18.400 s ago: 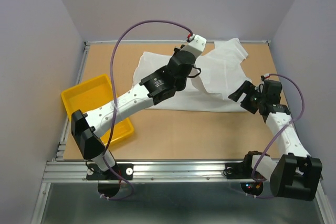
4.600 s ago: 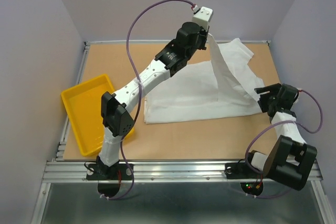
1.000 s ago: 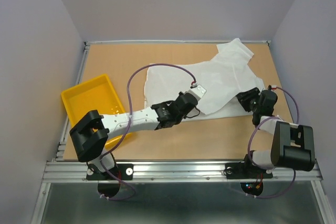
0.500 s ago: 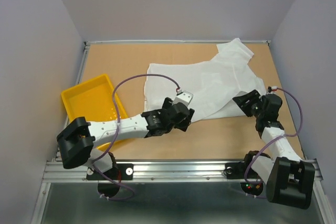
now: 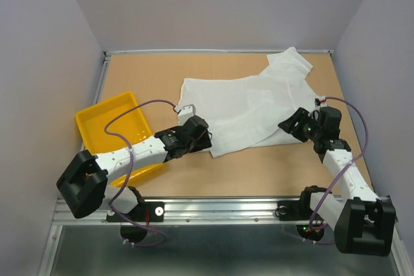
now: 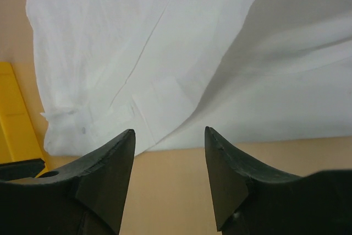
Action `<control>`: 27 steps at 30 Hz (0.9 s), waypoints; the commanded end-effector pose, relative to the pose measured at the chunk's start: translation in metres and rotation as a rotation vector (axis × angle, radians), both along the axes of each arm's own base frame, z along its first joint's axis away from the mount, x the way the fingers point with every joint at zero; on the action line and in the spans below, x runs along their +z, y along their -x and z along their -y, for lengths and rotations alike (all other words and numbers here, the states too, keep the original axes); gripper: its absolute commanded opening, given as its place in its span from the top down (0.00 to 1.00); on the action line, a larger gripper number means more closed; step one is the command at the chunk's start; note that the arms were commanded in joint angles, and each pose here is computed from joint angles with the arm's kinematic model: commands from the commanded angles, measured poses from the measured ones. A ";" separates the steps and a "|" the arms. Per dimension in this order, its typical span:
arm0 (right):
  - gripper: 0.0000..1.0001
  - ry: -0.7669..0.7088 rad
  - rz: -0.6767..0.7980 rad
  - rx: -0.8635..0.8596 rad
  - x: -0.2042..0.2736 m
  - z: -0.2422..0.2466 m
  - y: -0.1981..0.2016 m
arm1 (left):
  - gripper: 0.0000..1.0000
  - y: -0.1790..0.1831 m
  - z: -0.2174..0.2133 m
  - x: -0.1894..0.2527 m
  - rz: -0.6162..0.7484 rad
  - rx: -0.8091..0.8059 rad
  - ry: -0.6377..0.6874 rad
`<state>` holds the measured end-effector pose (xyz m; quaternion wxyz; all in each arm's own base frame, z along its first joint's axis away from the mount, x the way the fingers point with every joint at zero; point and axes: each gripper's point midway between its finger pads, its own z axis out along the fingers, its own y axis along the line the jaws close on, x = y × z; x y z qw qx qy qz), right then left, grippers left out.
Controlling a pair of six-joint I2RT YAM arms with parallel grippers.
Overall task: Fold and stack the long sleeve shirts
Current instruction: Fold the shirt
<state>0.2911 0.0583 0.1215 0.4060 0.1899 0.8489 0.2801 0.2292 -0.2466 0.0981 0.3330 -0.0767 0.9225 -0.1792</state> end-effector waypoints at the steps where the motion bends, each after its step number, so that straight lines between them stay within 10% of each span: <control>1: 0.41 0.088 0.044 0.076 0.018 -0.008 -0.007 | 0.31 -0.009 0.006 -0.004 -0.034 0.099 0.086; 27: 0.38 0.126 -0.006 0.193 -0.005 -0.034 0.001 | 0.48 -0.057 0.008 -0.076 -0.117 0.230 -0.109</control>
